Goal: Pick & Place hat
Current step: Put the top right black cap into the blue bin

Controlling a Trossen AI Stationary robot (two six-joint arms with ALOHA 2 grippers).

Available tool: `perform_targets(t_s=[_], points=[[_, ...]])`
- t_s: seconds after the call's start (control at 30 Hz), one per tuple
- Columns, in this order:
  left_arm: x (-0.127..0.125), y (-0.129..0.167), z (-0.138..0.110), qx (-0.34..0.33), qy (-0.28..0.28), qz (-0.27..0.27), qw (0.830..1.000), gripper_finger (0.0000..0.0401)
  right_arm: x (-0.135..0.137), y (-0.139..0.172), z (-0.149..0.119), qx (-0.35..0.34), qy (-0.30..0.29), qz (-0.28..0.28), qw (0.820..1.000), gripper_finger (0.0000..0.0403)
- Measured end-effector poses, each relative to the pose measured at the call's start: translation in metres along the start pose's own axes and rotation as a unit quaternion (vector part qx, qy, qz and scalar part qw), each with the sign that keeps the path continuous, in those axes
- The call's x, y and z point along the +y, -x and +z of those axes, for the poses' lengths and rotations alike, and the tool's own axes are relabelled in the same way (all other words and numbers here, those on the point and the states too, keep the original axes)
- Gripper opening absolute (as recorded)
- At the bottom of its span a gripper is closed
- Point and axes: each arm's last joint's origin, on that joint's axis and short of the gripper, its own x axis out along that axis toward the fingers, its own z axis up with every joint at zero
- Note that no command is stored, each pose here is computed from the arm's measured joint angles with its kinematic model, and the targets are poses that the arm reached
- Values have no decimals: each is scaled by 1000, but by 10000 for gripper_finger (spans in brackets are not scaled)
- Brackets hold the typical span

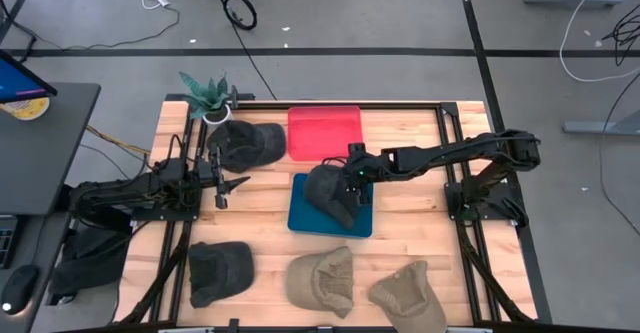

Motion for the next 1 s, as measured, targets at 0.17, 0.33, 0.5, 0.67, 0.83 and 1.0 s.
perform_targets(t_s=[0.17,0.33,0.5,0.67,0.83,1.0], points=[[0,0,0,0,0,0,1000,177,1,0,-1,-6,20,36,999,82],[0,0,0,0,0,0,1000,177,2,0,-1,-8,43,47,998,11],[0,0,0,0,0,0,1000,177,1,3,4,-16,40,52,998,7],[0,0,0,0,0,0,1000,177,2,6,12,-61,38,111,991,4],[0,0,0,0,0,0,1000,177,5,6,10,-56,1,151,987,3],[0,0,0,0,0,0,1000,177,3,6,7,-34,-40,157,986,5]])
